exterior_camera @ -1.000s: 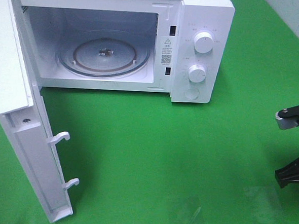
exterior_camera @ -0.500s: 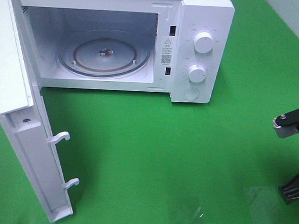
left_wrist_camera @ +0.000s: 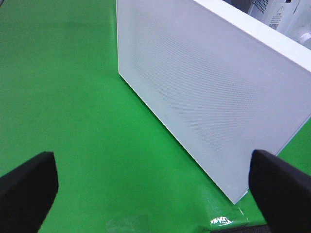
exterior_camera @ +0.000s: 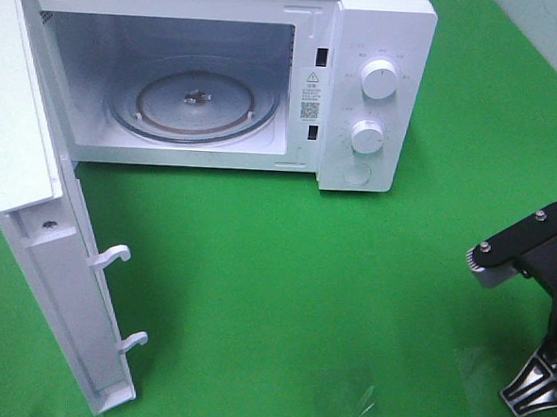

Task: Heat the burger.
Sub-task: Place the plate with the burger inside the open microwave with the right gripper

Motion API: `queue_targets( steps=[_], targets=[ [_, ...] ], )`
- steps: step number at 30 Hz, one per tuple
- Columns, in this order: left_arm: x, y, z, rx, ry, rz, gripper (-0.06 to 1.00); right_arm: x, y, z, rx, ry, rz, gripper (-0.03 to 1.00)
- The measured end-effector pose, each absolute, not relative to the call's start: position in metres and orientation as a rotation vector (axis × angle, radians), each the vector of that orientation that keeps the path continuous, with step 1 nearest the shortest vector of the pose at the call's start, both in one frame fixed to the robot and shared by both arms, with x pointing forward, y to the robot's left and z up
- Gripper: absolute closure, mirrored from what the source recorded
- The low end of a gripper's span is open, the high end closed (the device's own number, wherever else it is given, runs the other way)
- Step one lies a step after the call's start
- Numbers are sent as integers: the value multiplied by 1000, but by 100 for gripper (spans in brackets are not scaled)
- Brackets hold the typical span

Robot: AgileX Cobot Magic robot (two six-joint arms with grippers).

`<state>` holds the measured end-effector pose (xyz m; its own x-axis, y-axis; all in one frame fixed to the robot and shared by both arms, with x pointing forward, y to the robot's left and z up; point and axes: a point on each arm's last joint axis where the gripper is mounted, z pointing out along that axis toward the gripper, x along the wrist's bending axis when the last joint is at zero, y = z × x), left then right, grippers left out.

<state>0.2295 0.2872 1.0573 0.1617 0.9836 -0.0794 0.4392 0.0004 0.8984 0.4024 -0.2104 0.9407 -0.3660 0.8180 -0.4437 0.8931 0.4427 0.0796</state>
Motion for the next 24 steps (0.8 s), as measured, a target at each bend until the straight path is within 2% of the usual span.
queue_targets(
  steps=[24],
  targets=[
    [229, 287, 1057, 1577, 1408, 796, -4, 356, -154, 943, 891, 2465, -121, 93]
  ],
)
